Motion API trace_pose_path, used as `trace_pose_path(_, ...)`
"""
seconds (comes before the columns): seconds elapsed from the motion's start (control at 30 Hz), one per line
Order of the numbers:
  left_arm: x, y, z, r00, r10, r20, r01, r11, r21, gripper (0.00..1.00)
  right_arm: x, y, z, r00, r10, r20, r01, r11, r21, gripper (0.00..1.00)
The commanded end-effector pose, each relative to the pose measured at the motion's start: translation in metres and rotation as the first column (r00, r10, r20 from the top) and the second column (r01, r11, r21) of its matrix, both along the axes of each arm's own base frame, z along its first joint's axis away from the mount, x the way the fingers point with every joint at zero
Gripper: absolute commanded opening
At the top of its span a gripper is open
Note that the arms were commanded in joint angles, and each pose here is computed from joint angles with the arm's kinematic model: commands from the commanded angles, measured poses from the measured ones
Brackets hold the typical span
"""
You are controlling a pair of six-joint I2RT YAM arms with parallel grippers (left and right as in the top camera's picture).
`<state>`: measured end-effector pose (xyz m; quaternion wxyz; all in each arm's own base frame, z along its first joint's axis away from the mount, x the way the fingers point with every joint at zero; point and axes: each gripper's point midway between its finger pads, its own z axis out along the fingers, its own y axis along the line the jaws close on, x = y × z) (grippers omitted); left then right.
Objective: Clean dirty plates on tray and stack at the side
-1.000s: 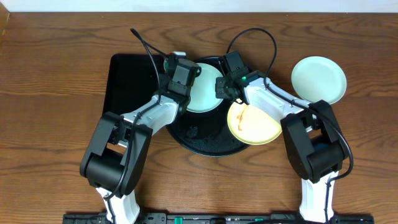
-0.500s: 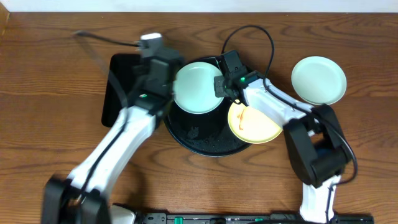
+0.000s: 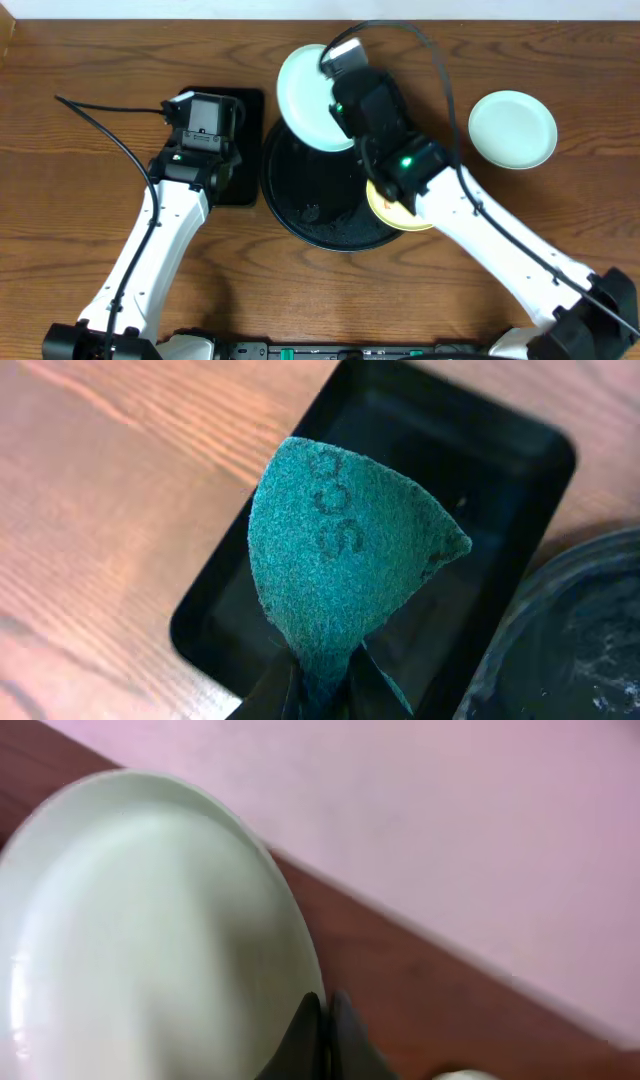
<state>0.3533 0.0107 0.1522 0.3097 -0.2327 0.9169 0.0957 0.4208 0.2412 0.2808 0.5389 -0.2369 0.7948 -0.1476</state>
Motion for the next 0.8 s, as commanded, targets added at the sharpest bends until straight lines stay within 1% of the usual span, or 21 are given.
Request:
trace_pose_path(0.0, -0.002, 0.004, -0.004, 1.0, 0.028, -0.01, -0.028, 0.999, -0.022, 0.08, -0.012, -0.026, 0.033, 0.987, -0.102, 0.126, 0.137, 0.939, -0.314, 0.01)
trace_pose_path(0.1, -0.002, 0.008, -0.004, 0.999, 0.038, -0.013, -0.038, 0.999, -0.024, 0.08, -0.019, -0.022, 0.038, 0.987, -0.084, 0.138, 0.135, 0.898, -0.419, 0.01)
trace_pose_path(0.17, -0.003, 0.01, -0.005, 0.999, 0.044, -0.016, -0.044, 0.999, -0.024, 0.08, -0.023, -0.022, 0.04, 0.985, -0.092, 0.148, 0.149, 0.884, -0.442, 0.01)
trace_pose_path(0.33, -0.005, 0.013, -0.006, 0.998, 0.05, -0.025, -0.051, 0.998, -0.038, 0.08, -0.025, -0.019, 0.041, 0.985, -0.088, 0.149, 0.146, 0.883, -0.445, 0.01)
trace_pose_path(0.43, -0.005, 0.013, -0.006, 0.998, 0.05, -0.026, -0.051, 0.998, -0.038, 0.08, -0.024, -0.021, 0.04, 0.983, -0.103, 0.153, 0.159, 0.897, -0.413, 0.01)
trace_pose_path(0.53, -0.005, 0.013, -0.006, 0.998, 0.051, -0.025, -0.052, 0.998, -0.038, 0.08, -0.022, -0.026, 0.039, 0.976, -0.149, 0.161, 0.195, 0.925, -0.327, 0.01)
trace_pose_path(0.63, -0.005, 0.013, -0.007, 0.998, 0.051, -0.028, -0.052, 0.998, -0.037, 0.08, -0.014, -0.04, 0.028, 0.965, -0.226, 0.131, 0.246, 0.955, -0.164, 0.01)
trace_pose_path(0.7, -0.006, 0.013, -0.007, 0.998, 0.051, -0.03, -0.052, 0.998, -0.037, 0.08, -0.006, -0.048, 0.01, 0.97, -0.238, 0.052, 0.24, 0.969, -0.055, 0.01)
trace_pose_path(0.77, -0.006, 0.014, -0.007, 0.998, 0.051, -0.033, -0.052, 0.998, -0.036, 0.08, 0.002, -0.055, -0.017, 0.973, -0.213, -0.093, 0.222, 0.97, 0.101, 0.01)
